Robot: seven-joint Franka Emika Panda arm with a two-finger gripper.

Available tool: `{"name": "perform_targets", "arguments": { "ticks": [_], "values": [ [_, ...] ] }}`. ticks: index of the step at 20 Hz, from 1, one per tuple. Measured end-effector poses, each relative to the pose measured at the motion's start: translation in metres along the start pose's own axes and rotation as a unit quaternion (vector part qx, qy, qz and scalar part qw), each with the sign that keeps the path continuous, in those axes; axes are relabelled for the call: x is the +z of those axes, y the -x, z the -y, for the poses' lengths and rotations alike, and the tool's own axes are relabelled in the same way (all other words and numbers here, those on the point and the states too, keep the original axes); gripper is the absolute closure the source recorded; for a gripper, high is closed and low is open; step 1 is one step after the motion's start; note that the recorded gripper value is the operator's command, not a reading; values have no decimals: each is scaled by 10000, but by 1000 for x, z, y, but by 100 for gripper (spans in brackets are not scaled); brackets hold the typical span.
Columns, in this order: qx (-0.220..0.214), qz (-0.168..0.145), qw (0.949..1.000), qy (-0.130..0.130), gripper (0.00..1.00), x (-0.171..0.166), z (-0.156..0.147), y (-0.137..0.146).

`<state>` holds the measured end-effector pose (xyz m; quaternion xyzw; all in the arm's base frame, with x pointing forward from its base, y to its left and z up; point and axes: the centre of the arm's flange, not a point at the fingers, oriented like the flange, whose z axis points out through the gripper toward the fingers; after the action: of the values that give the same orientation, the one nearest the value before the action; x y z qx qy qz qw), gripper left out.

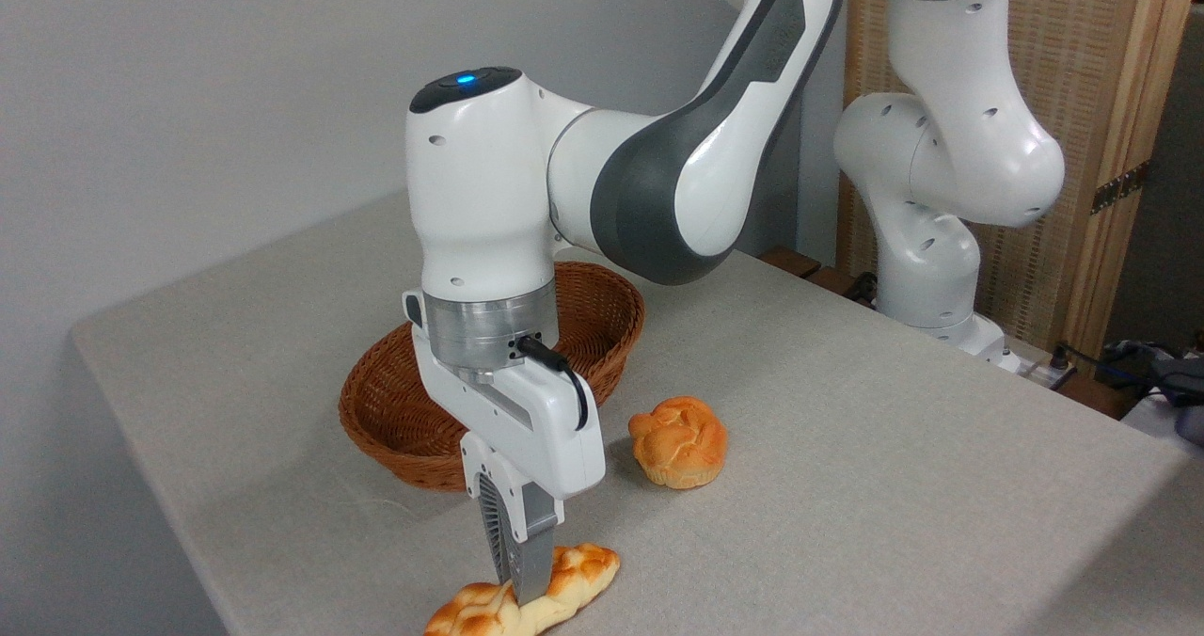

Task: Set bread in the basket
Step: 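Lift the braided loaf and carry it over the wicker basket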

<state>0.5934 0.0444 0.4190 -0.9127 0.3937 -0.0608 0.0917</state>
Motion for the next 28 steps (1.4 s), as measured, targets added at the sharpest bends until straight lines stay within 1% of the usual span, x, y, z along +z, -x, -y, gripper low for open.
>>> {"name": "perform_targets", "arguments": {
  "ticks": [7,12,16,18,21,22,26,28],
  "values": [
    [-88,-113,9999,9,100,-10,0,0],
    [-231,-215,9994,132,100,-20,-1,2],
    [-373,-367,9978,404,100,-46,-9,-1],
    [-437,-537,9959,584,100,-67,-17,-8],
    [-456,-697,9936,767,100,-87,-27,-15],
    [-457,-774,9920,892,100,-94,-34,-19],
    [-412,-1028,9863,1220,100,-108,-61,-41],
    [-361,-1044,9848,1344,100,-110,-75,-52]
  ]
}}
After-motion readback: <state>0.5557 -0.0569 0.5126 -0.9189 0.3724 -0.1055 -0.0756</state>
